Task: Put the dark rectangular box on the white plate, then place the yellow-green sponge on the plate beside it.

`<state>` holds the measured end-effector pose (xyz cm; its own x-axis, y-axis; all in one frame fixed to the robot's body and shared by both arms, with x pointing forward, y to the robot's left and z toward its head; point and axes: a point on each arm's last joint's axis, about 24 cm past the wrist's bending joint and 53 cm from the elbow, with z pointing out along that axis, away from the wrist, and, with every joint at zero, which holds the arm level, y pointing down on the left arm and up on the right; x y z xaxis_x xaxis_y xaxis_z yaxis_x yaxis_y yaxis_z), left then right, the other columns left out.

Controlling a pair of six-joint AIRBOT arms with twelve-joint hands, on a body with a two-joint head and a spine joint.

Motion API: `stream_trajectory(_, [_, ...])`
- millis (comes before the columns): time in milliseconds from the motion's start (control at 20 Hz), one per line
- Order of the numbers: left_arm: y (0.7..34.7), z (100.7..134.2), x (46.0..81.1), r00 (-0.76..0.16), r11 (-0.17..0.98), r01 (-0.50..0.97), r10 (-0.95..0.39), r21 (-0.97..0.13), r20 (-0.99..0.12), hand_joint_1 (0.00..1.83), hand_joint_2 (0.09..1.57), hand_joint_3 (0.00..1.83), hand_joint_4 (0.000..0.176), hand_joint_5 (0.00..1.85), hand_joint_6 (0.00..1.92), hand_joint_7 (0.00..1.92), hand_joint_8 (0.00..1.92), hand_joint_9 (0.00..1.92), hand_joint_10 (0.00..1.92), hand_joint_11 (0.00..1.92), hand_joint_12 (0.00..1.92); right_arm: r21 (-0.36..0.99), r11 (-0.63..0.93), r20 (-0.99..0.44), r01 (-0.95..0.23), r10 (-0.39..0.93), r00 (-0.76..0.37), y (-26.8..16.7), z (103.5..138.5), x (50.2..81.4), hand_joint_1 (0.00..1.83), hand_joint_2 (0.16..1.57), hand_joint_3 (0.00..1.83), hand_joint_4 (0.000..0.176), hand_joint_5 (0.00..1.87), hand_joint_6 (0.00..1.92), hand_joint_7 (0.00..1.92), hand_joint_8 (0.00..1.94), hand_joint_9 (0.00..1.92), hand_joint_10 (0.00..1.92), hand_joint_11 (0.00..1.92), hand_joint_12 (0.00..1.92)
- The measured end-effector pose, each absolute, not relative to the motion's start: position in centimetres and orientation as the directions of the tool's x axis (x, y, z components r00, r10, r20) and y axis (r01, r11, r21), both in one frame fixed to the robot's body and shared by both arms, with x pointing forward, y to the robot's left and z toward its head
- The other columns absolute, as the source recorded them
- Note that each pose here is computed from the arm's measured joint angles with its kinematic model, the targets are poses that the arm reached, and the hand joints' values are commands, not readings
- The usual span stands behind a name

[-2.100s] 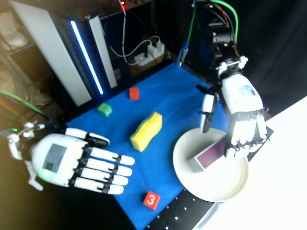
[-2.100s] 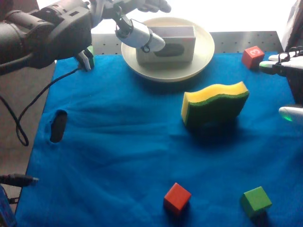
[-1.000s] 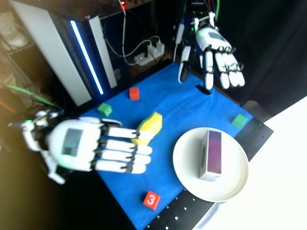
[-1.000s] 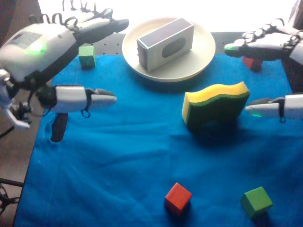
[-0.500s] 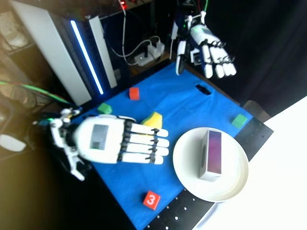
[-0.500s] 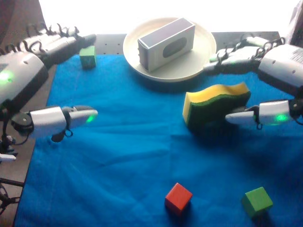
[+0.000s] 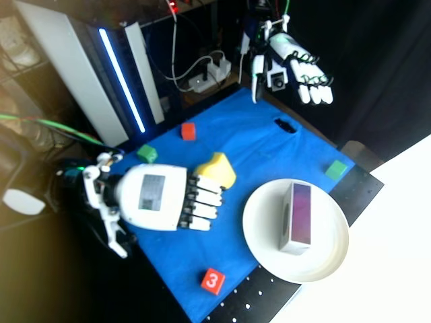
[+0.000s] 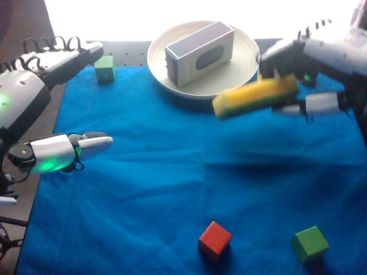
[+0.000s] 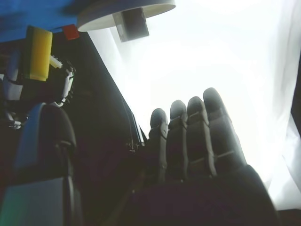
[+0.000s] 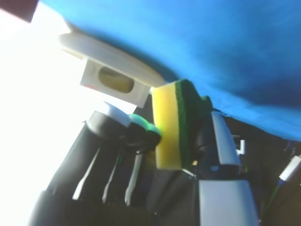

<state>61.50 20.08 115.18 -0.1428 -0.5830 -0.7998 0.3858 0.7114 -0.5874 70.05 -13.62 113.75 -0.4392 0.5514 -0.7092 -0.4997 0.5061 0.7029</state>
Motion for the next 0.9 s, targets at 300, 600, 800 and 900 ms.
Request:
stream_trajectory(300, [20.0, 115.1, 61.5, -0.143, 0.708, 0.383, -0.59, -0.594, -0.795, 0.88, 1.0, 0.0, 0.077, 0.2, 0.0, 0.13, 0.0, 0.05, 0.0, 0.0, 0.18, 0.693, 0.491, -0.709, -0.528, 0.599, -0.373, -12.7, 116.9, 73.2, 1.17, 1.09, 0.0, 0.0, 0.99, 1.0, 0.93, 1.42, 1.03, 1.6, 1.03, 1.77])
stream_trajectory(600, [20.0, 114.9, 61.5, -0.154, 0.696, 0.379, -0.603, -0.61, -0.783, 0.87, 1.0, 0.0, 0.078, 0.2, 0.0, 0.15, 0.0, 0.05, 0.01, 0.01, 0.06, 0.683, 0.579, -0.729, -0.444, 0.567, -0.382, -11.7, 114.3, 77.0, 1.19, 1.08, 0.03, 0.0, 0.9, 1.13, 0.96, 1.19, 0.95, 1.37, 0.8, 1.64])
stream_trajectory(800, [19.9, 114.6, 61.6, -0.159, 0.69, 0.379, -0.608, -0.617, -0.778, 0.87, 0.99, 0.0, 0.068, 0.22, 0.0, 0.17, 0.0, 0.07, 0.0, 0.0, 0.15, 0.656, 0.619, -0.755, -0.432, 0.523, -0.396, -10.4, 113.1, 78.0, 1.04, 0.98, 0.0, 0.0, 0.62, 0.33, 0.71, 0.46, 0.8, 0.68, 0.7, 1.13])
stream_trajectory(900, [20.0, 114.5, 61.6, -0.164, 0.687, 0.374, -0.612, -0.622, -0.774, 0.86, 0.99, 0.0, 0.059, 0.23, 0.0, 0.17, 0.0, 0.07, 0.0, 0.0, 0.13, 0.65, 0.626, -0.759, -0.431, 0.513, -0.4, -10.3, 112.9, 78.0, 0.97, 0.93, 0.0, 0.025, 0.4, 0.02, 0.47, 0.08, 0.6, 0.2, 0.47, 0.88])
